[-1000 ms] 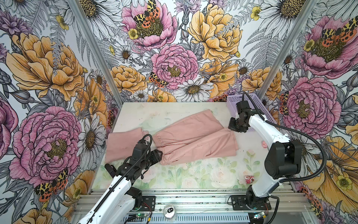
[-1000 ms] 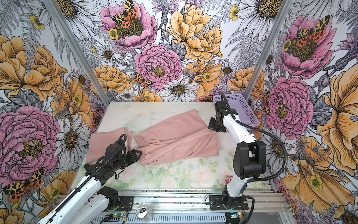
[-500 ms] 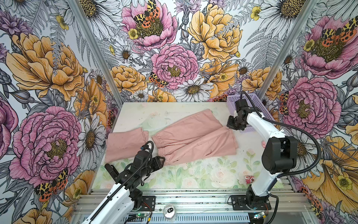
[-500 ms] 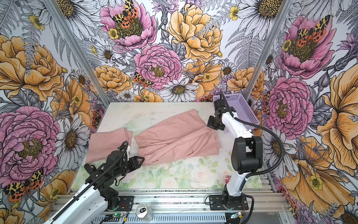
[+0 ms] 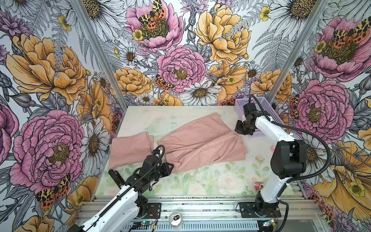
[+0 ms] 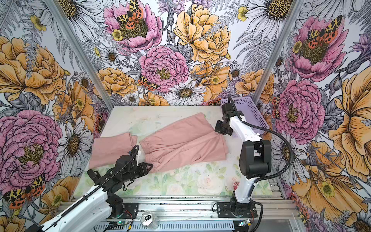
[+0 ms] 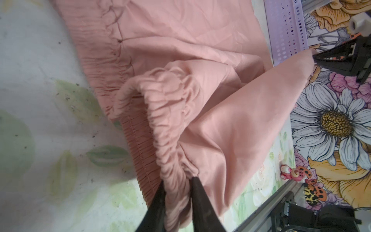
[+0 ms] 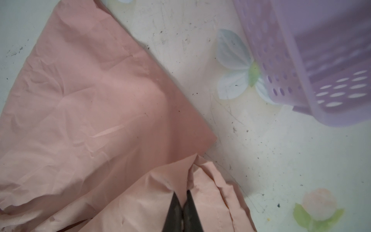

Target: Fold and stack the mixed laundry pile

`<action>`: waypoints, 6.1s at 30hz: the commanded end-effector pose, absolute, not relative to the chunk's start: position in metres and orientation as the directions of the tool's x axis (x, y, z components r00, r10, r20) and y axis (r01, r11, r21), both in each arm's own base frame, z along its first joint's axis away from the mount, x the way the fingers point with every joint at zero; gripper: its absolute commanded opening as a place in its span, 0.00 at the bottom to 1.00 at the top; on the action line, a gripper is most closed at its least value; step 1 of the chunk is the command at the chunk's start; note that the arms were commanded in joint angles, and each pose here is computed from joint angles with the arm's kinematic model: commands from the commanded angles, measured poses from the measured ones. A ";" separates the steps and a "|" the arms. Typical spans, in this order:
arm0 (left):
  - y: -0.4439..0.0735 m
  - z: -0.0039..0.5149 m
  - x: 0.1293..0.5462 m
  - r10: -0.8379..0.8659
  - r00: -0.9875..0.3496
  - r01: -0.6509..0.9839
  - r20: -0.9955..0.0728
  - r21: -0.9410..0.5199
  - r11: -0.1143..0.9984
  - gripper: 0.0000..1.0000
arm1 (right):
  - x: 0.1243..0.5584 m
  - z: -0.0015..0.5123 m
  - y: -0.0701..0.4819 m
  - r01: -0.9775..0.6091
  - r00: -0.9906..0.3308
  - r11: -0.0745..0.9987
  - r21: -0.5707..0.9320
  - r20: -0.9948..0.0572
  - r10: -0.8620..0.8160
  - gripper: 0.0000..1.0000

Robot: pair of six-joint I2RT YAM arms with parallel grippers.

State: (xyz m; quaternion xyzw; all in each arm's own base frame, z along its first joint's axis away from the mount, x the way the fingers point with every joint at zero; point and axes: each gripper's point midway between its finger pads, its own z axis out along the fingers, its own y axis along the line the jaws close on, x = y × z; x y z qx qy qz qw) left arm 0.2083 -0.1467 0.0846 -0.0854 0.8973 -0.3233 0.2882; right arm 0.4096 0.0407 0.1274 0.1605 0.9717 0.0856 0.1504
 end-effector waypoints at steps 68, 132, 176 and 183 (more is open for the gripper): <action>-0.087 0.081 0.238 -0.683 -0.717 -0.462 -0.138 -0.641 0.614 0.00 | 0.589 0.170 0.144 -0.026 -0.856 0.942 0.334 -0.495 0.152 0.00; -0.040 0.046 0.365 -0.617 -0.775 -0.501 -0.139 -0.461 0.733 0.07 | 0.429 0.111 0.067 0.062 -0.938 0.912 0.406 -0.290 0.192 0.00; -0.035 0.044 0.378 -0.588 -0.800 -0.485 -0.116 -0.452 0.749 0.13 | 0.569 0.046 0.118 -0.081 -0.898 0.902 0.425 -0.424 0.119 0.56; -0.035 0.043 0.377 -0.588 -0.801 -0.487 -0.114 -0.449 0.749 0.13 | 0.572 0.040 0.119 -0.072 -0.900 0.874 0.480 -0.410 0.151 0.45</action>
